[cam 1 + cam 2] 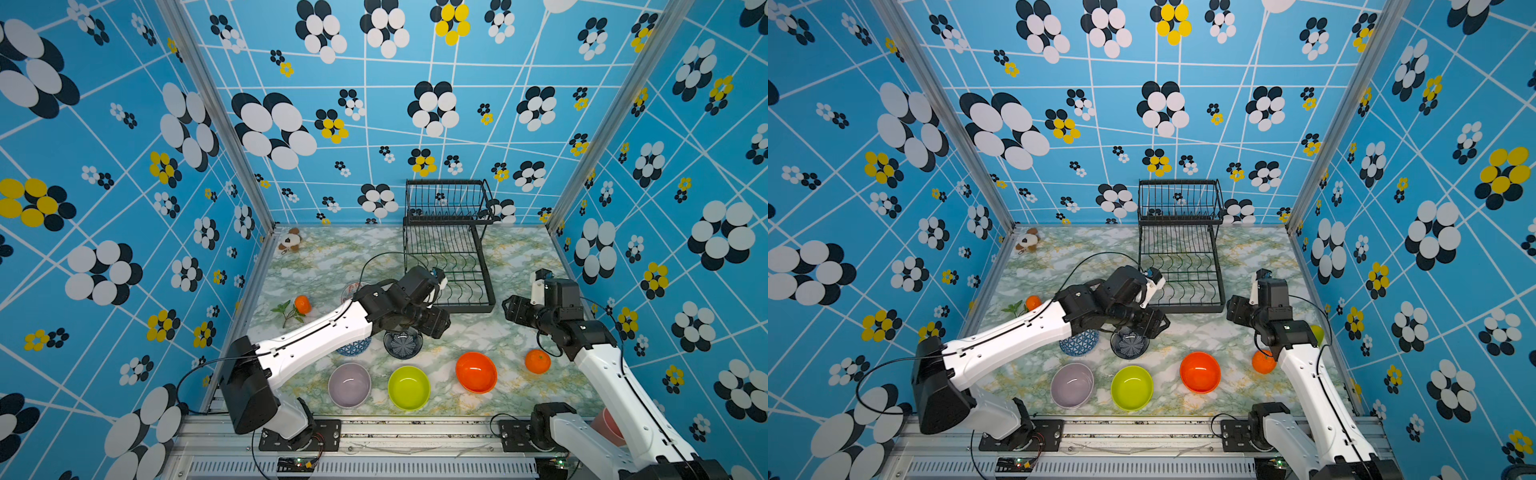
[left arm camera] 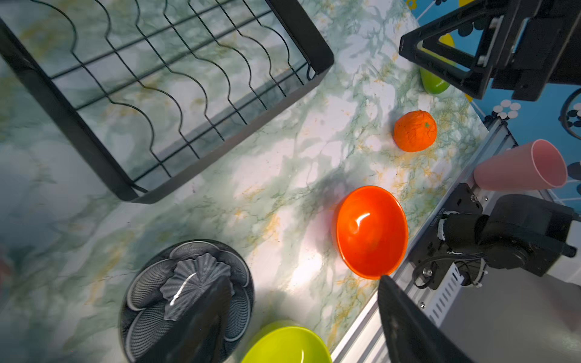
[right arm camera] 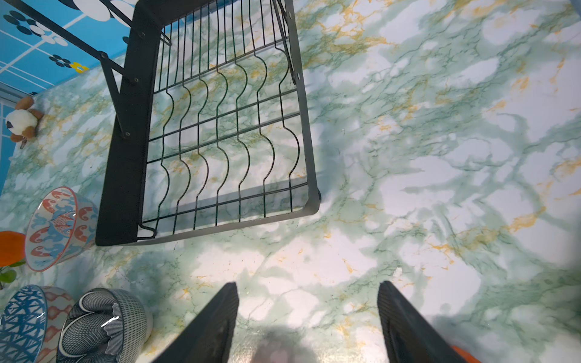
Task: Load bowls into a dish rack
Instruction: Pick up the bowl from the bottom-center of the table.
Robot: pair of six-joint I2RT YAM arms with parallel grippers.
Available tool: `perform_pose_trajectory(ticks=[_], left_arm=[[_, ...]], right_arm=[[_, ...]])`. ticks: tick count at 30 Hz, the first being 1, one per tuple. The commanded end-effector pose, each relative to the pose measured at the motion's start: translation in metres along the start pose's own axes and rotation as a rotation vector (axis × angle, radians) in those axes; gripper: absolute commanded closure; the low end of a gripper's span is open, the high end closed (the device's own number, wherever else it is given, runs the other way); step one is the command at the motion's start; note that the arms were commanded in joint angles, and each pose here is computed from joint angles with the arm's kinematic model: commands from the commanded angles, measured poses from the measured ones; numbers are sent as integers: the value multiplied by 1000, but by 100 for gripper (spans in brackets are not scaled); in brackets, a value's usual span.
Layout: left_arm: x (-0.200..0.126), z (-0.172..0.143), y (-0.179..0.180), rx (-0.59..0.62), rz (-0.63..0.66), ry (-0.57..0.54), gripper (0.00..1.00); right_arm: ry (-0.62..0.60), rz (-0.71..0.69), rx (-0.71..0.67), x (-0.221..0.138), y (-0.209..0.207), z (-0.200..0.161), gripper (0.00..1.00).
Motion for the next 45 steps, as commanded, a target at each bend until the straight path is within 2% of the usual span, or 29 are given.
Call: perform_pose_trajectory(ticks=[1, 6, 15, 20, 24, 36, 40, 41, 45], left_arm=[[19, -6, -23, 27, -37, 109, 28], [50, -13, -46, 49, -105, 197, 27], [90, -35, -59, 18, -153, 331, 29], [105, -48, -55, 12, -116, 399, 32], [113, -51, -54, 4, -101, 411, 34], [135, -64, -42, -9, -31, 470, 49], [139, -64, -41, -21, -24, 471, 56], [140, -64, -41, -23, -26, 469, 61], [143, -65, -41, -26, -21, 478, 69]], right_arm=[[40, 2, 42, -8, 2, -7, 28], [53, -4, 64, -8, -2, -14, 28], [76, 4, 87, -3, -5, -23, 27], [89, 4, 90, 0, -5, -26, 26], [90, 1, 95, 1, -7, -27, 26], [96, 2, 110, 3, -9, -31, 27], [96, 7, 114, 4, -8, -31, 27], [96, 7, 116, 4, -8, -31, 27], [99, 13, 115, 4, -6, -30, 27]])
Point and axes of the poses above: each gripper's point midway between its finger pads, its own x axis out along the fingers, its own y axis along the line the jaws close on, z = x × y, the point moved 2 cm from there along -x, back along the fingers, and after that the axes turned 15 degrees about x, right-handed, at the moved point
